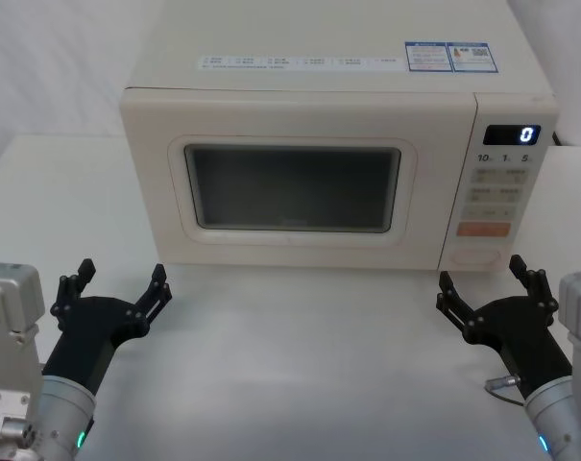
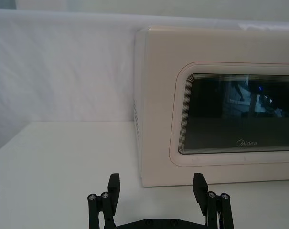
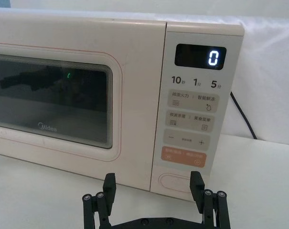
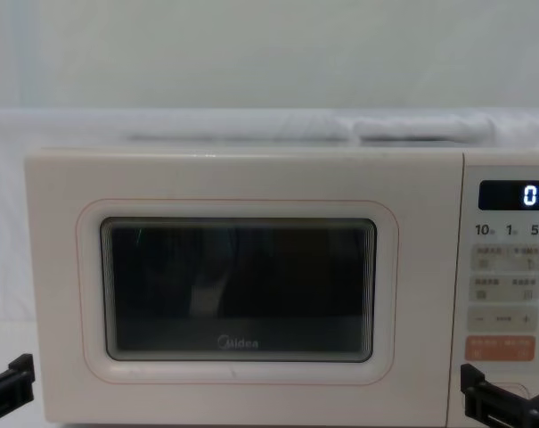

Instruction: Press the button to open the microwave door with one hand; close the microwave door with the other hand.

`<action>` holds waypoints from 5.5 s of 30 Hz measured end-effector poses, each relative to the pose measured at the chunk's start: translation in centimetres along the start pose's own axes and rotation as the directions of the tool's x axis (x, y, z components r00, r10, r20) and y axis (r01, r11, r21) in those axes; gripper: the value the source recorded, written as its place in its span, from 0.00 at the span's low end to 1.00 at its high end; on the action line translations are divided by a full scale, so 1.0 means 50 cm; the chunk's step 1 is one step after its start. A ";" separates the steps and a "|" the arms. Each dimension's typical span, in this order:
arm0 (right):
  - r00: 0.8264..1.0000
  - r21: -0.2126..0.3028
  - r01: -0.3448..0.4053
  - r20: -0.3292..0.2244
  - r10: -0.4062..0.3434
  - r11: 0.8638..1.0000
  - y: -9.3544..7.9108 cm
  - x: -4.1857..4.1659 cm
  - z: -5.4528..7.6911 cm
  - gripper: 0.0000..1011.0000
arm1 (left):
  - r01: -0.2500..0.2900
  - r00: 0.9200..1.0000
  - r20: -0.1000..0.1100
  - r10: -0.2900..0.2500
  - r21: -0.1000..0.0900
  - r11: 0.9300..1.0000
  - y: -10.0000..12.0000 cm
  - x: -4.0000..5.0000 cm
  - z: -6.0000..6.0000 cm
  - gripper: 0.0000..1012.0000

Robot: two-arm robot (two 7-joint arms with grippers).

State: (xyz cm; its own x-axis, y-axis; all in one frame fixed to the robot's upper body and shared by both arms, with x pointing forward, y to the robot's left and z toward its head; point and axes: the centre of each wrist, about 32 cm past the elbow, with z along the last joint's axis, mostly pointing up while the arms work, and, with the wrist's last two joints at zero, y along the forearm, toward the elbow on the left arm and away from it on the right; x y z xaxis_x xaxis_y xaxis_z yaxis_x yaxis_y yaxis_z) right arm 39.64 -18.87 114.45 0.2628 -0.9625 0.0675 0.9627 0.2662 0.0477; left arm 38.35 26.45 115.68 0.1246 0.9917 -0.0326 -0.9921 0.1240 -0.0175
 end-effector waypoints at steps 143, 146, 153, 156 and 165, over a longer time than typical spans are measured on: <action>0.988 -0.137 -0.004 -0.150 -0.017 0.991 0.134 0.078 -0.051 0.00 | 0.000 1.000 0.000 0.000 0.000 1.000 0.000 0.000 0.000 0.99; 0.990 -0.138 -0.005 -0.143 -0.015 0.990 0.134 0.076 -0.051 0.00 | 0.000 1.000 0.000 0.000 0.000 1.000 0.000 0.000 0.000 0.99; 0.991 -0.143 -0.006 -0.133 -0.014 0.990 0.137 0.073 -0.052 0.00 | 0.000 1.000 0.000 0.000 0.000 1.000 0.000 0.000 0.000 0.99; 0.991 -0.145 -0.006 -0.130 -0.013 0.989 0.140 0.071 -0.052 0.00 | 0.000 1.000 0.000 0.000 0.000 1.000 0.000 0.000 0.000 0.99; 0.993 -0.152 -0.010 -0.116 -0.008 0.988 0.149 0.067 -0.046 0.00 | 0.000 1.000 0.000 0.000 0.000 1.000 0.000 0.000 0.000 0.99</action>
State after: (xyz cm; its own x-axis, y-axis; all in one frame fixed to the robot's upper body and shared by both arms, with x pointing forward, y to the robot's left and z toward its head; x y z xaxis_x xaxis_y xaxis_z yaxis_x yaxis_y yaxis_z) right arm 47.85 -20.21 112.74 0.2605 -0.9642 -0.0489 0.9587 0.2644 -0.1049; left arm 38.35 26.45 115.68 0.1246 0.9917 -0.0327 -0.9921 0.1240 -0.0176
